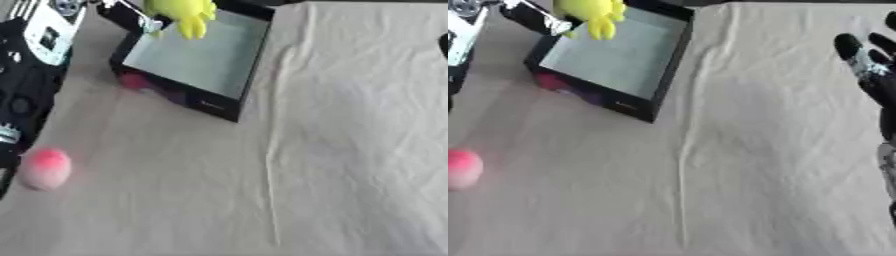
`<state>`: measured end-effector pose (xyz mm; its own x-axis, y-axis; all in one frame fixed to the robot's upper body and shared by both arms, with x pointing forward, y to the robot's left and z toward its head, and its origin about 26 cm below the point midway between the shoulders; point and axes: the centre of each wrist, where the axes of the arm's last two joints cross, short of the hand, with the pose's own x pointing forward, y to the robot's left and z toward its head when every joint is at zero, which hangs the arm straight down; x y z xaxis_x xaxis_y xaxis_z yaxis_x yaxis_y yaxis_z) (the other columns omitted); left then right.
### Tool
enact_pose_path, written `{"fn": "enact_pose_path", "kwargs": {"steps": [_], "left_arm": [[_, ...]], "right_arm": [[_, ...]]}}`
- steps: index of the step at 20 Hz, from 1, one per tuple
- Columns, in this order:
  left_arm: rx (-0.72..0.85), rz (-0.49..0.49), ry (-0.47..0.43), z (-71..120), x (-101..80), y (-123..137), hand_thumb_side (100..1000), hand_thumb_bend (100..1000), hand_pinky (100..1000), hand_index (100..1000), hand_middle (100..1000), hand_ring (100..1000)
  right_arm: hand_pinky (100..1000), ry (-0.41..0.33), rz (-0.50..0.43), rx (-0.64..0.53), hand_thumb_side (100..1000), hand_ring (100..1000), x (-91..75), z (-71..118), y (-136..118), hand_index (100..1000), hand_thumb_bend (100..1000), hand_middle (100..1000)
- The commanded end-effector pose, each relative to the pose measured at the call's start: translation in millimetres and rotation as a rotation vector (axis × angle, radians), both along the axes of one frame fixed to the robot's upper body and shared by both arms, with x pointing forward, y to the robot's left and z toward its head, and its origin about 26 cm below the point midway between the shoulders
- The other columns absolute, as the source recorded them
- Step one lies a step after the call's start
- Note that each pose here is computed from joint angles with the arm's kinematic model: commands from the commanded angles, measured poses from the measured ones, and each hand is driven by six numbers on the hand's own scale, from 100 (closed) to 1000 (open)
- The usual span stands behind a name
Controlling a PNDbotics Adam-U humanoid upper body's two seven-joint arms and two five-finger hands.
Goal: Pick up objects on the table and place them in the box.
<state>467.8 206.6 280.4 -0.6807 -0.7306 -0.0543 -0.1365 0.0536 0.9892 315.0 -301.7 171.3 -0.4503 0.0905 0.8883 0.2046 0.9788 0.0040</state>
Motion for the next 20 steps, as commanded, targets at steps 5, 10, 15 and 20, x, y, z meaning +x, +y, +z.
{"fn": "enact_pose_path", "kwargs": {"steps": [5, 10, 15, 20], "left_arm": [[0.052, 0.092, -0.073, -11.9, 12.6, -17.1, 100, 569, 753, 810, 726, 696], [0.049, 0.123, -0.141, -10.8, 12.4, -15.6, 387, 818, 808, 925, 779, 740], [-0.030, 0.135, -0.190, 1.5, 7.9, -7.4, 360, 752, 797, 905, 762, 720], [-0.108, 0.089, -0.236, 27.9, -19.5, 20.7, 348, 716, 798, 901, 759, 716]], "right_arm": [[923, -0.034, 0.030, -0.002, 305, 871, 1.2, 11.0, 5.0, 843, 735, 907], [923, -0.024, 0.027, -0.004, 300, 871, 0.9, 8.1, 3.8, 843, 736, 907], [923, -0.014, 0.022, -0.006, 303, 871, 0.1, 4.8, 1.9, 843, 736, 908], [923, 0.002, -0.020, -0.016, 302, 871, -4.1, -1.1, -8.3, 843, 737, 907]]}}
